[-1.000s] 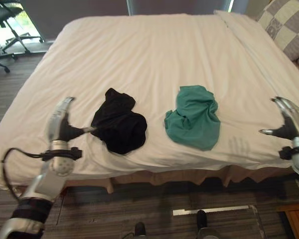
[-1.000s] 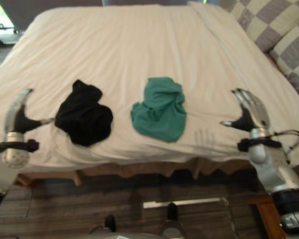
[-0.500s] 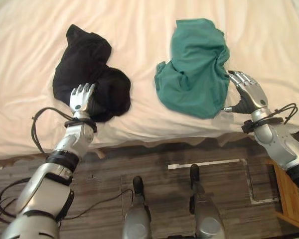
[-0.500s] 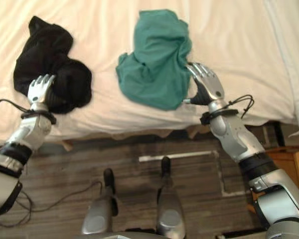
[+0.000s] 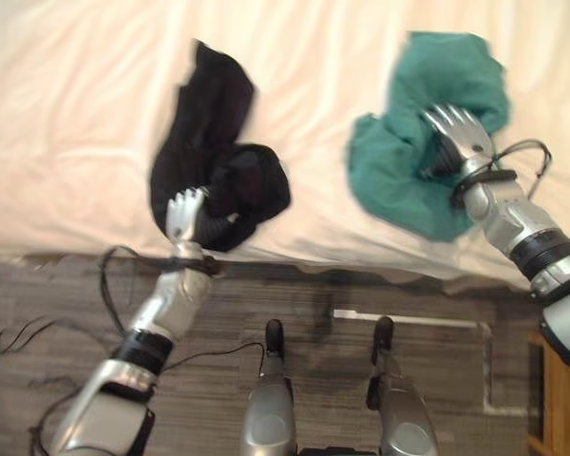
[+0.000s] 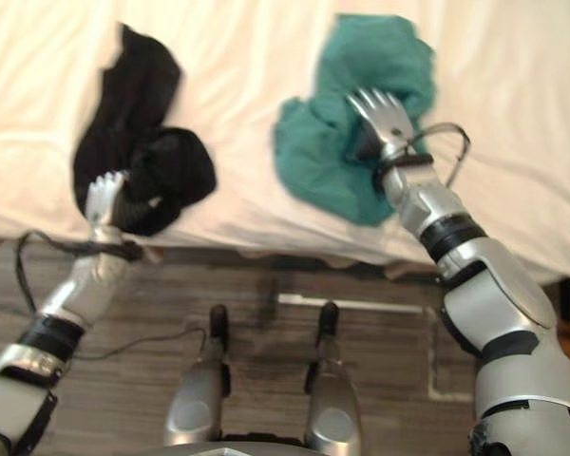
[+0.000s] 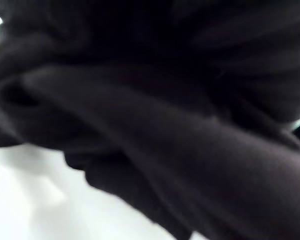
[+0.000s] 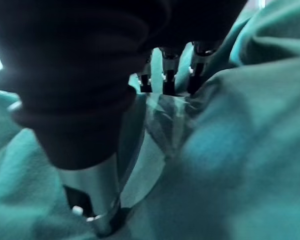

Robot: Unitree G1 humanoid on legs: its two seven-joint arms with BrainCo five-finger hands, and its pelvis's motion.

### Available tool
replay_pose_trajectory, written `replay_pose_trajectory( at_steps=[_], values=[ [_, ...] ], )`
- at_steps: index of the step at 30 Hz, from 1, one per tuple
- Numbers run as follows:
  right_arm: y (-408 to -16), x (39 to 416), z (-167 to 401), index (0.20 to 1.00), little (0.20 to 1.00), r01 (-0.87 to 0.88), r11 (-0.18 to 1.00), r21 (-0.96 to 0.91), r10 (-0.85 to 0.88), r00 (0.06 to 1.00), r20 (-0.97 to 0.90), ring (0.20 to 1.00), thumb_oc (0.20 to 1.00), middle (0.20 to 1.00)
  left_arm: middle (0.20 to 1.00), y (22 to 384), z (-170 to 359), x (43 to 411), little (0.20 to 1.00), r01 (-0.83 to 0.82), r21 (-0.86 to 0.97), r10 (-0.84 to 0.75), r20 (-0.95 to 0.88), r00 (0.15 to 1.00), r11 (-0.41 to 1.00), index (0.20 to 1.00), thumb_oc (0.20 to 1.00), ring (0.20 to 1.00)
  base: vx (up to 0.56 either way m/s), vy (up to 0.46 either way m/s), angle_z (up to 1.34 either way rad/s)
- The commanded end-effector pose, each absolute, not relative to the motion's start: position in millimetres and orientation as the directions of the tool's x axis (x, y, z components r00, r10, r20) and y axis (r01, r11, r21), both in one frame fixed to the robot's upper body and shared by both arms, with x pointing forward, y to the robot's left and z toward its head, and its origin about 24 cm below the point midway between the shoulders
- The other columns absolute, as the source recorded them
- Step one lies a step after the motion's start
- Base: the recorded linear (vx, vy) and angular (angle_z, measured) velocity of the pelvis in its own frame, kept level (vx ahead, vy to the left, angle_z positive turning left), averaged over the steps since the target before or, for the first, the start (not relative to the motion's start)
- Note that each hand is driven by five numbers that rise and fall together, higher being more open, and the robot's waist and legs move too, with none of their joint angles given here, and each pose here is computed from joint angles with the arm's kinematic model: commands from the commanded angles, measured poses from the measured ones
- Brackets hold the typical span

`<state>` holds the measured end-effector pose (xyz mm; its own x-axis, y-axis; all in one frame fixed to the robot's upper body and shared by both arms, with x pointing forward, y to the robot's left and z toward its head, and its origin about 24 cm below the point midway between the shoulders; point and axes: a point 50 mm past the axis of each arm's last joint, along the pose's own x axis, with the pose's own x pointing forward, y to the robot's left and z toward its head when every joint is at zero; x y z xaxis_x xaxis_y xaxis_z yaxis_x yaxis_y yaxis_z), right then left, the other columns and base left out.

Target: Tidy up the quilt and then pick up the clothes from the bed and put them into the laundry hamper.

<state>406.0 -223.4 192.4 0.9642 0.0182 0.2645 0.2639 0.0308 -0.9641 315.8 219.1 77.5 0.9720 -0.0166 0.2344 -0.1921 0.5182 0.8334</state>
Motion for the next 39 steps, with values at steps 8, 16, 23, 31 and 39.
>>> replay_pose_trajectory(
  at_steps=[8, 16, 23, 31, 39],
  values=[
    [-235, 348, 41, 0.2, 0.2, 0.027, 0.673, -0.739, -0.188, 0.973, -0.135, 0.2, 0.2, 0.2, 0.2, 212, -6, 235, 0.2, 0.196, 0.655, -0.099, -0.181, 0.978, 0.73, 0.2, 0.2, 0.2, 0.04, 0.074, 0.5],
    [-227, 207, -51, 0.2, 0.2, -0.024, 0.969, -0.246, -0.074, 0.921, -0.382, 0.2, 0.2, 0.2, 0.2, 241, -27, 211, 0.2, 0.149, 0.559, 0.038, -0.31, 0.95, 0.815, 0.2, 0.2, 0.2, 0.07, 0.045, -0.18],
    [-236, 152, -74, 0.2, 0.2, 0.001, 0.988, -0.152, -0.079, 0.857, -0.508, 0.2, 0.2, 0.2, 0.2, 260, -42, 191, 0.2, -0.006, 0.434, 0.179, -0.357, 0.917, 0.901, 0.2, 0.2, 0.2, 0.06, -0.022, 0.07],
    [-216, 224, -38, 0.2, 0.2, -0.131, 0.918, -0.374, 0.001, 0.944, -0.329, 0.2, 0.2, 0.2, 0.2, 232, -61, 187, 0.2, -0.104, 0.215, 0.185, -0.4, 0.898, 0.971, 0.2, 0.2, 0.2, -0.11, -0.04, 0.64],
    [-229, 224, -34, 0.2, 0.2, 0.057, 0.909, -0.414, -0.185, 0.943, -0.277, 0.2, 0.2, 0.2, 0.2, 242, -70, 173, 0.2, -0.266, 0.143, 0.302, -0.442, 0.845, 0.953, 0.2, 0.2, 0.2, 0.0, 0.067, 2.29]
  ],
)
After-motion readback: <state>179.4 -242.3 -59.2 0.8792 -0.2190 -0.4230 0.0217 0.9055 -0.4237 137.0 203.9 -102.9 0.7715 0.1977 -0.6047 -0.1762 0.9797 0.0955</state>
